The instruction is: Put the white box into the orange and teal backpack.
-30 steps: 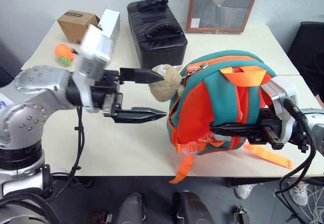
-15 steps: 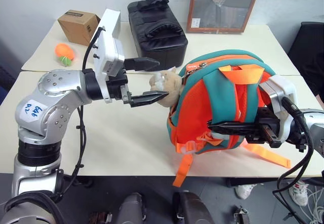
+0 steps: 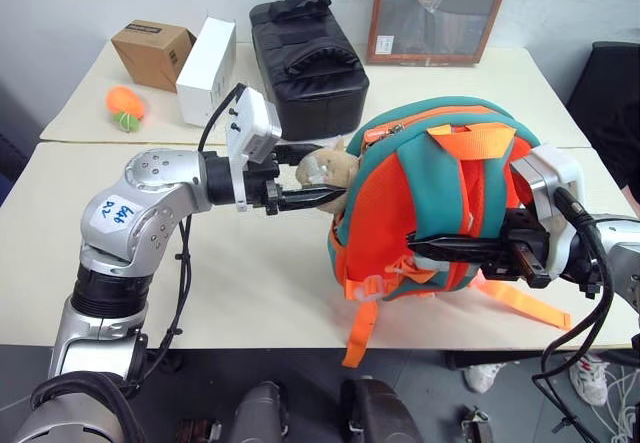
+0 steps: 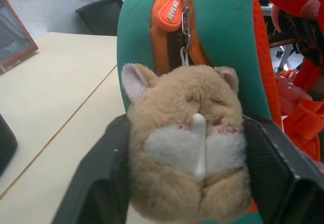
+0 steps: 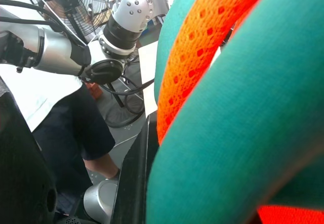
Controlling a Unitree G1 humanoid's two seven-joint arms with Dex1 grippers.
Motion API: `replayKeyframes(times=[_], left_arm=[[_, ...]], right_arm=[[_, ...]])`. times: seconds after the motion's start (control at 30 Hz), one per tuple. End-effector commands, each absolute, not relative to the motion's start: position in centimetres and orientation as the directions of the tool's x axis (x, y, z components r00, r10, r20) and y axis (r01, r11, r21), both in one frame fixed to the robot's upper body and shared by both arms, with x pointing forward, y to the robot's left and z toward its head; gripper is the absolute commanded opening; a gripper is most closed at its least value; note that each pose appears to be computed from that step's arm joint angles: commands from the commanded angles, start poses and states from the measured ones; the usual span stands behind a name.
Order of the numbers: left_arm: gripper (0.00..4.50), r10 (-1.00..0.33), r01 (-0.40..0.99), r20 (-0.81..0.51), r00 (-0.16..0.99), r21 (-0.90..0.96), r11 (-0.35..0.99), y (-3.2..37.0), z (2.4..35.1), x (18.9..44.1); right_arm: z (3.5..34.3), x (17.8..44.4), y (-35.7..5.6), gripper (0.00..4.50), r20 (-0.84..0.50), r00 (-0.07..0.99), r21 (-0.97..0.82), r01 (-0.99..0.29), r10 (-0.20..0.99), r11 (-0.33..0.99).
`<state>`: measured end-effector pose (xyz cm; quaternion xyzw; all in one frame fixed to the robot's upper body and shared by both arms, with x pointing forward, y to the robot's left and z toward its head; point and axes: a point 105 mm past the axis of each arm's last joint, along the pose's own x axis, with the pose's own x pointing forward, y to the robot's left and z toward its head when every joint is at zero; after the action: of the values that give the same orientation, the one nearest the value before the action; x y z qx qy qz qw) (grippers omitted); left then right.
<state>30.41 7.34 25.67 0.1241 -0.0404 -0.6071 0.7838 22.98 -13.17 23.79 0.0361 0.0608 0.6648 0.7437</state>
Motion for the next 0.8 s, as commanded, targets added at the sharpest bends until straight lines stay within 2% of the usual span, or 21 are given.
replayKeyframes(times=[0.03, 0.1, 0.2, 0.33, 0.47, 0.63, 0.8], left_arm=[[1.87, -0.965, 0.943, -0.101, 0.24, 0.261, 0.208, 7.6, 25.7, 29.8], [1.4, -0.965, 0.945, -0.11, 0.236, 0.255, 0.202, 7.9, 25.5, 29.6], [0.96, -0.962, 0.959, -0.164, 0.216, 0.221, 0.178, 8.7, 24.6, 28.9], [0.88, -0.927, 0.96, -0.284, 0.246, 0.201, 0.193, 10.8, 22.2, 28.3], [0.88, -0.905, 0.959, -0.338, 0.258, 0.202, 0.198, 12.5, 21.0, 28.0], [0.88, -0.921, 0.948, -0.244, 0.303, 0.178, 0.265, 13.6, 23.6, 28.8], [0.88, -0.96, 0.962, -0.139, 0.242, 0.159, 0.22, 13.3, 28.5, 28.4]], right_arm=[[24.5, 22.7, -13.1, 0.0, -0.018, 0.096, 0.116, -0.988, 0.995, 0.097], [24.5, 22.7, -13.3, 0.0, -0.018, 0.101, 0.118, -0.988, 0.995, 0.103], [24.5, 22.6, -13.5, 0.0, -0.019, 0.109, 0.112, -0.988, 0.994, 0.11], [25.8, 21.8, -15.4, 0.0, 0.008, 0.133, 0.102, -0.986, 0.991, 0.131], [26.2, 21.5, -16.9, 0.0, 0.031, 0.173, 0.119, -0.979, 0.984, 0.168], [24.5, 21.9, -17.8, 0.0, 0.003, 0.237, 0.146, -0.961, 0.972, 0.234], [23.6, 21.8, -17.2, 0.0, 0.005, 0.235, 0.147, -0.962, 0.972, 0.231]])
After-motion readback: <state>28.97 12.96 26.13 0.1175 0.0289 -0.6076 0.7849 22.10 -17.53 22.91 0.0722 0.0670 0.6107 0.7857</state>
